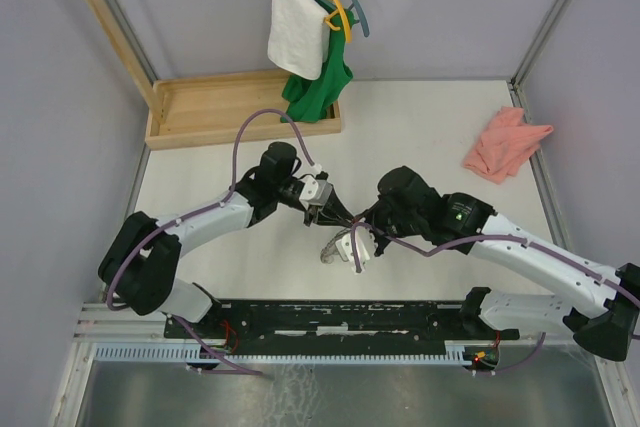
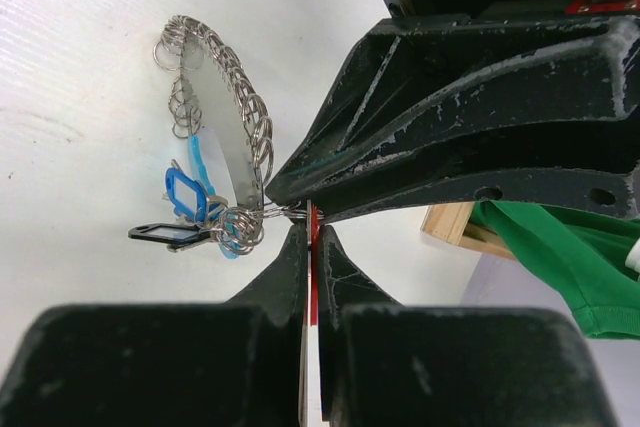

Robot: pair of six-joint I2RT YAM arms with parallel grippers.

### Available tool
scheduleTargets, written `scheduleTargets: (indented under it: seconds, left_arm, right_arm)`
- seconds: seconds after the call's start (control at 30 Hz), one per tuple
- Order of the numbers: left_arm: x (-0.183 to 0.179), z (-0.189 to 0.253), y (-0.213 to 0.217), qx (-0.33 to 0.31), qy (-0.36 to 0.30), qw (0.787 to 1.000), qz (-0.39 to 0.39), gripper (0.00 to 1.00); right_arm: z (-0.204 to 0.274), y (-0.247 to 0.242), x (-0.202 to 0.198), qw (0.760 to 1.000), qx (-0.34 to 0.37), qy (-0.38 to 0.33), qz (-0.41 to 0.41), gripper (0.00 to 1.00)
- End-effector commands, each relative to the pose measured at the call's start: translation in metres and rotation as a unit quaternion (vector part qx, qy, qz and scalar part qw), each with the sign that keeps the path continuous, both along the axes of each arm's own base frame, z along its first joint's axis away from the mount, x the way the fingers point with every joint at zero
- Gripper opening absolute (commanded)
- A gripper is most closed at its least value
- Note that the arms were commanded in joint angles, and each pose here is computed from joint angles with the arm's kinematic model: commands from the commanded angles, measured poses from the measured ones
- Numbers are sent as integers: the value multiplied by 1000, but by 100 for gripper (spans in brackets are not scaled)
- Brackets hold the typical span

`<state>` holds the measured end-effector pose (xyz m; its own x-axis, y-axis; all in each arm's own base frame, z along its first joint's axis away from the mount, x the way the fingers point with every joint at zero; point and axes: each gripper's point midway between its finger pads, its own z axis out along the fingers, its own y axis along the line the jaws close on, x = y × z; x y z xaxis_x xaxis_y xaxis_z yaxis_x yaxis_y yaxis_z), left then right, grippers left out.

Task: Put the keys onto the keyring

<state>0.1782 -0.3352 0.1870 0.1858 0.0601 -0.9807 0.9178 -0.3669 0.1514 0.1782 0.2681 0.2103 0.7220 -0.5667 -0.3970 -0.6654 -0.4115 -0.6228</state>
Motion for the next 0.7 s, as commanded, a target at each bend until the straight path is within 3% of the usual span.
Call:
scheduleTargets:
  seconds: [0.0,0.1,0.4,0.67]
  left_arm:
    - [1,12,-5,-11,1,1000,-14,17]
    - [4,11,-5,-4,1,1000,0,3]
    - [22,23,2,-9,7,994,113,3]
    - [34,41,14,-68,46,971,225,3]
  right_arm:
    - [30,14,5,999,42,-25,6,1]
    - [31,10,7,999,41,-26,-9,1]
    - [16,-13,9,989,60,36,-133,1]
    - [-3,-9,6,955,145,123,-229,1]
